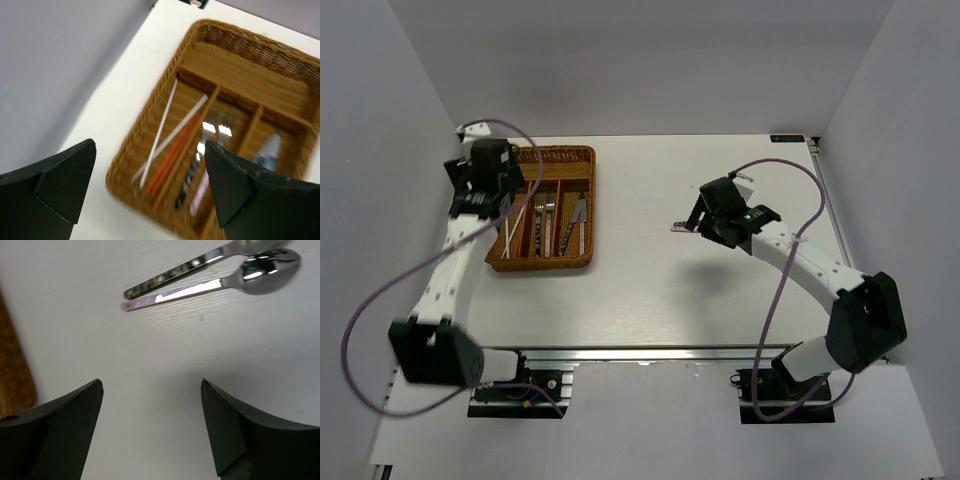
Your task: Sort the eating utensils into containers
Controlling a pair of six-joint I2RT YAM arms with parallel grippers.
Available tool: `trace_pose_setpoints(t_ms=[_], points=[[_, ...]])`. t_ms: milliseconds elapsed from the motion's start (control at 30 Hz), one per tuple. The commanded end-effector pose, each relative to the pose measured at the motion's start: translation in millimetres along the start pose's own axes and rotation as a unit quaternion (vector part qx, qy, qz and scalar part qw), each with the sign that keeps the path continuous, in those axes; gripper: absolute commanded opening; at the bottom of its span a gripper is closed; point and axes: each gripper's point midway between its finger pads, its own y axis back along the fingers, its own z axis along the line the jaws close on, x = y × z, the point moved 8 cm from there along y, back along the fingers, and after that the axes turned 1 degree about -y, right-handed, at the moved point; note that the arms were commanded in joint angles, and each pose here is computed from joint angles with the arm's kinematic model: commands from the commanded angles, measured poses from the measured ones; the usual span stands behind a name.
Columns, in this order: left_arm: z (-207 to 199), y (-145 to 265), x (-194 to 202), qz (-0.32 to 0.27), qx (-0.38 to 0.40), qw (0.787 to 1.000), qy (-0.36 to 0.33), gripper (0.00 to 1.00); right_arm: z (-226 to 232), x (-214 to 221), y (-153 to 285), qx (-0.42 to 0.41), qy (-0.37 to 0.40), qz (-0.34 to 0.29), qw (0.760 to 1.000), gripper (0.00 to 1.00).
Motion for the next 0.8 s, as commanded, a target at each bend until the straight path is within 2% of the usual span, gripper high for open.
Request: trace_pose_setpoints(t_ms=[0, 33, 67, 100, 167, 233, 300, 433, 767], points=[[22.1, 53.5, 19.6, -0.020, 0.086, 0.995, 0.055, 0.98, -14.6, -11.7, -7.1, 0.123, -0.087, -0.035, 0.988, 0.79], [25.0, 59.2, 28.1, -0.025, 0.095, 0.993, 0.063, 0.98, -16.0, -9.6, -14.6, 0.140, -0.092, -0.034, 0.985, 0.74], [27.9, 64.1, 36.4, -0.028, 0.105, 0.992, 0.069, 0.98, -15.6, -15.7, -18.5, 0.150, -0.120, -0.044, 0.980, 0.64], [31.7, 70.2, 53.9, -0.032, 0.120, 0.989, 0.075, 0.98, -18.0, -12.7, -26.8, 0.169, -0.123, -0.035, 0.977, 0.63], [34.3, 71.0, 72.4, -0.030, 0.126, 0.989, 0.073, 0.98, -13.2, -21.5, -33.5, 0.176, -0.150, -0.034, 0.972, 0.62], [35.7, 68.4, 93.1, -0.013, 0.122, 0.990, 0.068, 0.98, -19.4, -19.3, -48.9, 0.209, -0.168, -0.004, 0.963, 0.62], [28.9, 68.5, 103.6, 0.006, 0.153, 0.986, 0.064, 0.98, -16.4, -22.7, -61.8, 0.227, -0.203, 0.006, 0.952, 0.60], [21.0, 70.6, 109.7, 0.020, 0.178, 0.982, 0.058, 0.98, -13.9, -18.5, -80.8, 0.261, -0.235, 0.024, 0.936, 0.59], [9.6, 80.2, 111.3, 0.019, 0.229, 0.972, 0.050, 0.98, -1.7, -24.4, -128.9, 0.278, -0.238, 0.037, 0.930, 0.58]])
